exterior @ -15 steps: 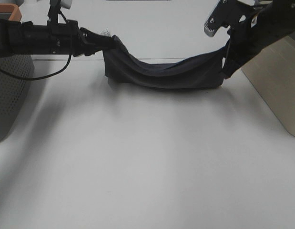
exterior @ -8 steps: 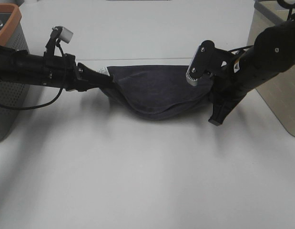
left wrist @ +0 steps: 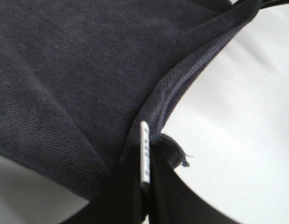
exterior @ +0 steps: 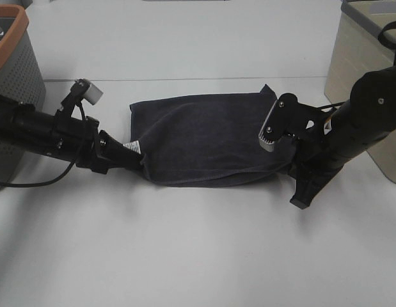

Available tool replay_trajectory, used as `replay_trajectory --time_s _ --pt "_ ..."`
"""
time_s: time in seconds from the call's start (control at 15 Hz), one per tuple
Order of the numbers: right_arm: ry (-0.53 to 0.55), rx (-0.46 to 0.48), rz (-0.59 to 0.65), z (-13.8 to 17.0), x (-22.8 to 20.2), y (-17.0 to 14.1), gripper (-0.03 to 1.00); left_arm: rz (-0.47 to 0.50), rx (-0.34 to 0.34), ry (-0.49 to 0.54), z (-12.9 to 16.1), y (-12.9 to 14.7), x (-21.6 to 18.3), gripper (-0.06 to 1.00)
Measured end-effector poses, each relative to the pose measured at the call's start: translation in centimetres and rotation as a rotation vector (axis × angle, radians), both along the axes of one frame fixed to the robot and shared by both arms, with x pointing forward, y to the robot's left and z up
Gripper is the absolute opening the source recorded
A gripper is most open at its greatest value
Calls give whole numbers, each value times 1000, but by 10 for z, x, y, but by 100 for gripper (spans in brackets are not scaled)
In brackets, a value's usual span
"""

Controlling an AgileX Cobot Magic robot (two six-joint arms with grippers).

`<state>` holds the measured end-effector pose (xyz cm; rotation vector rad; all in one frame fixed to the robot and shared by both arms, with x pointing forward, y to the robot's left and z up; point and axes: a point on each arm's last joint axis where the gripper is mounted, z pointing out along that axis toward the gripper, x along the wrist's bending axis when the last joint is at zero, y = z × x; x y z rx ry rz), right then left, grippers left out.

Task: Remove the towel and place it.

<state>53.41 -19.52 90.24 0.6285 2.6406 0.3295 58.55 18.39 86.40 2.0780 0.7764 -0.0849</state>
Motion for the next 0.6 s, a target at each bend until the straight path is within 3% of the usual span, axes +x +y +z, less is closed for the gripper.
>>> replay_trajectory --time_s 0.33,0.4,0.6 --pt "14 18 -26 -2 -2 0 3 -5 35 4 -4 2 -2 5" --pt "22 17 -30 -2 -3 0 12 6 41 10 -4 2 -2 13" --pt "62 2 -34 -3 -6 -2 60 31 46 50 -5 3 -2 52"
